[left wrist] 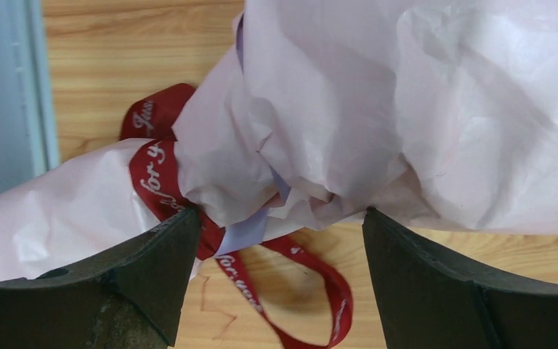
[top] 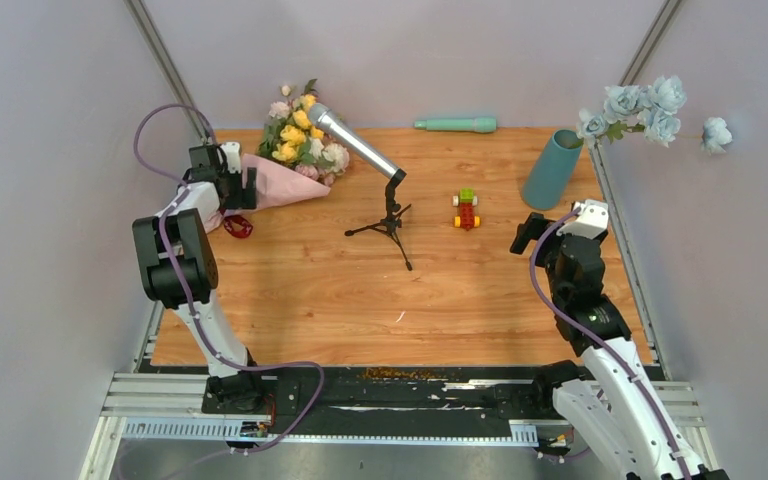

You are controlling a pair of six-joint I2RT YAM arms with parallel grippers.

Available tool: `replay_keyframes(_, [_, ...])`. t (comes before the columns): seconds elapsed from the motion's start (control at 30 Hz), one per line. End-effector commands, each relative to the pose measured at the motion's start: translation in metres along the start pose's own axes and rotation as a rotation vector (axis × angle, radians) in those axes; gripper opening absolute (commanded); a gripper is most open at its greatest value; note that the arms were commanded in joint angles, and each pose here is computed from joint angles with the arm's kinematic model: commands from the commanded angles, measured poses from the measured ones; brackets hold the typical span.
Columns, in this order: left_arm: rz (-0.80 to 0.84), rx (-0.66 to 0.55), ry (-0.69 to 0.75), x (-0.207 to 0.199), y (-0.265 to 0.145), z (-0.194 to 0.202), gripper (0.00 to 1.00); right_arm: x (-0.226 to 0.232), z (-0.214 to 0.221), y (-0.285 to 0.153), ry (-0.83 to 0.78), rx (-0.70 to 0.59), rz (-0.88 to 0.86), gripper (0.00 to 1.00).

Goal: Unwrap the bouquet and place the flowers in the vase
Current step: Adjust the fake flower at the center of the board.

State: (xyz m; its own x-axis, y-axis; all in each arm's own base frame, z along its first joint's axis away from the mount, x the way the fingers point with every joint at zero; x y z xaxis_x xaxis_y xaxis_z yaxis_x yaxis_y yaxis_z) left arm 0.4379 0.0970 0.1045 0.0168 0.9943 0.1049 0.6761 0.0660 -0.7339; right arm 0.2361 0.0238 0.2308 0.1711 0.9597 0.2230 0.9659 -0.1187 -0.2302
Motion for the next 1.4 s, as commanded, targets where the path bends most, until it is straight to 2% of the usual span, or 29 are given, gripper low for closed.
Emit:
replay_keyframes(0.0, [0.181, -0.083, -0.006, -0.021, 0.009, -0.015, 0.88, 0.006, -0.018, -0.001, 0.005, -0.044, -0.028, 1.00])
replay_keyframes(0.33, [0.358, -0.083, 0.044, -0.078, 0.009, -0.013, 0.82, 0.006, -0.017, -0.004, 0.008, -0.042, -0.040, 1.00])
replay_keyframes(0.53, [0.366, -0.135, 0.054, -0.083, -0.013, -0.029, 0.82, 0.007, -0.015, -0.005, 0.013, -0.038, -0.047, 1.00])
replay_keyframes(0.67, [0.280, -0.170, 0.090, -0.070, -0.033, -0.044, 0.86, 0.008, -0.014, -0.004, 0.011, -0.034, -0.053, 1.00])
replay_keyframes(0.8, [0.162, -0.155, 0.112, -0.046, -0.045, -0.045, 0.90, 0.008, -0.014, -0.004, 0.011, -0.030, -0.056, 1.00])
replay_keyframes(0.97, [0.116, -0.159, 0.075, -0.013, -0.047, -0.042, 0.90, 0.009, -0.013, -0.002, 0.006, -0.021, -0.054, 1.00])
replay_keyframes(1.2, [0.177, -0.201, -0.012, 0.001, -0.030, -0.064, 0.89, 0.011, -0.008, 0.004, -0.002, 0.000, -0.062, 1.00])
replay_keyframes(1.37, [0.219, -0.177, -0.051, 0.001, -0.004, -0.063, 0.89, 0.012, -0.007, 0.008, -0.019, 0.015, -0.054, 1.00])
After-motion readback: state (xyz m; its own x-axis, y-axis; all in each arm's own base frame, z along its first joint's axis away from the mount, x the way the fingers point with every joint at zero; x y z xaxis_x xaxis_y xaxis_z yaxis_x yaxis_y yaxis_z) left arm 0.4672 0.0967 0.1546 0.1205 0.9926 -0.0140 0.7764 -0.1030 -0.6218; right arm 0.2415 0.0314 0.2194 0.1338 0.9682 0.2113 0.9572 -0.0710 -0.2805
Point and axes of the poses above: each gripper's point midway between its finger pads, its own y axis out along the fingers, its own x axis along the line the jaws close on, z = x × y, the point moved 5 cm from there along -y, back along the fingers, and after that the axes turned 3 degrees about y, right-handed, at the moved point
